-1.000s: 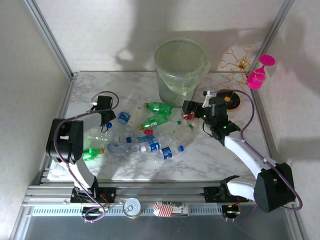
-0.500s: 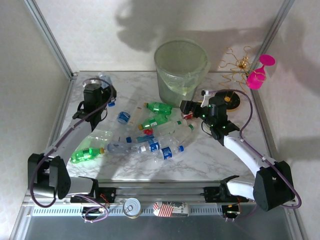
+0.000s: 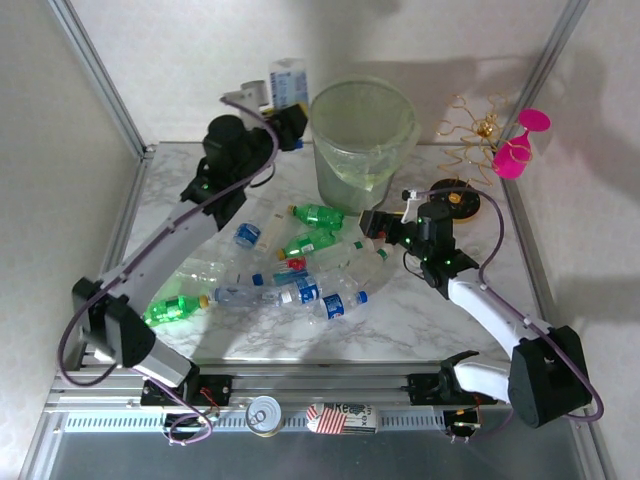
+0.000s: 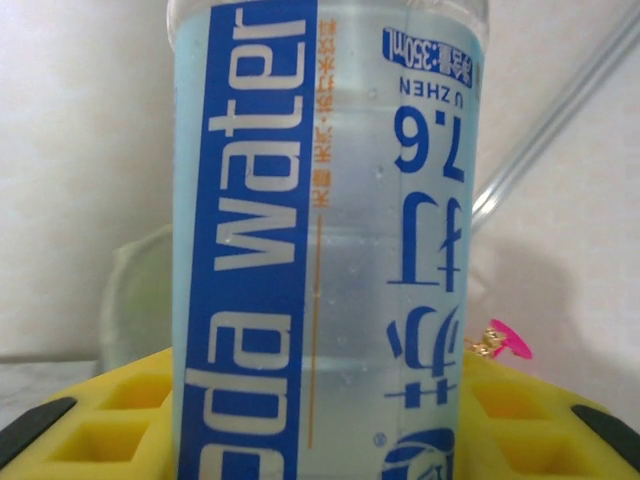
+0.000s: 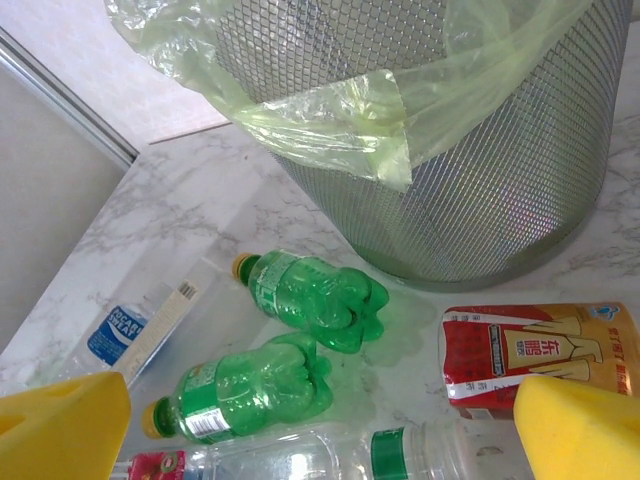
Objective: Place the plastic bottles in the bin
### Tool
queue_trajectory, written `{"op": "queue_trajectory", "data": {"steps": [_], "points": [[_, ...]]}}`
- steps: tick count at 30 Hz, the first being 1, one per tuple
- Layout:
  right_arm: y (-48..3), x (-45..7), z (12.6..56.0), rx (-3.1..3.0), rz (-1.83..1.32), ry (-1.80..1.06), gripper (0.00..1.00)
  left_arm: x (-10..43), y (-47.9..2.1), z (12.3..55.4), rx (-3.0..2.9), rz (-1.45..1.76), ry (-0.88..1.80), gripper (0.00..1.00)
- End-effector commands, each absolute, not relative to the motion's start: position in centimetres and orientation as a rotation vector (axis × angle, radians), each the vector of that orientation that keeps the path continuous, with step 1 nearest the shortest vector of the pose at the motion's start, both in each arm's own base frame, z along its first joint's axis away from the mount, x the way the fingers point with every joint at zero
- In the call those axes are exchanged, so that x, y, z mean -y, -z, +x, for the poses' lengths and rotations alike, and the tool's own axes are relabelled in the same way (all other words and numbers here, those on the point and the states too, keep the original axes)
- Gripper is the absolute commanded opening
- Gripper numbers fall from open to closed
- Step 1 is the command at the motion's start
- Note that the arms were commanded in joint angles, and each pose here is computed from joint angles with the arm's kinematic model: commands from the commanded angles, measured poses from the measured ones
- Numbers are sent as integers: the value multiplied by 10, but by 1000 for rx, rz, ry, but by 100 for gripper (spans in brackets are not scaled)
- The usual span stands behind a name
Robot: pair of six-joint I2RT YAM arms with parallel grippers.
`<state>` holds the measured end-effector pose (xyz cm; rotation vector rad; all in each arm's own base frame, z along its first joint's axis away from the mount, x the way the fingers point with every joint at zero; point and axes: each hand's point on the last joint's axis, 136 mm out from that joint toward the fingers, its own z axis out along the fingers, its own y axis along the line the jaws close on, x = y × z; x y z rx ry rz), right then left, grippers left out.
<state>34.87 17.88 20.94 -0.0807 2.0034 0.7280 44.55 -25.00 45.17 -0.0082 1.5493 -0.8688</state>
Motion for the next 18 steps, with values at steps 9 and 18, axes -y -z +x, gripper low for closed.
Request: {"op": "queue_trajectory", "data": {"steps": [9, 18], "points": [[-229, -167, 333, -1911, -1, -770, 99, 368, -442, 510, -1573, 122, 999, 25], [-234, -166, 327, -1867, 24, -815, 99, 397, -388, 559, -1663, 70, 920, 26]]}}
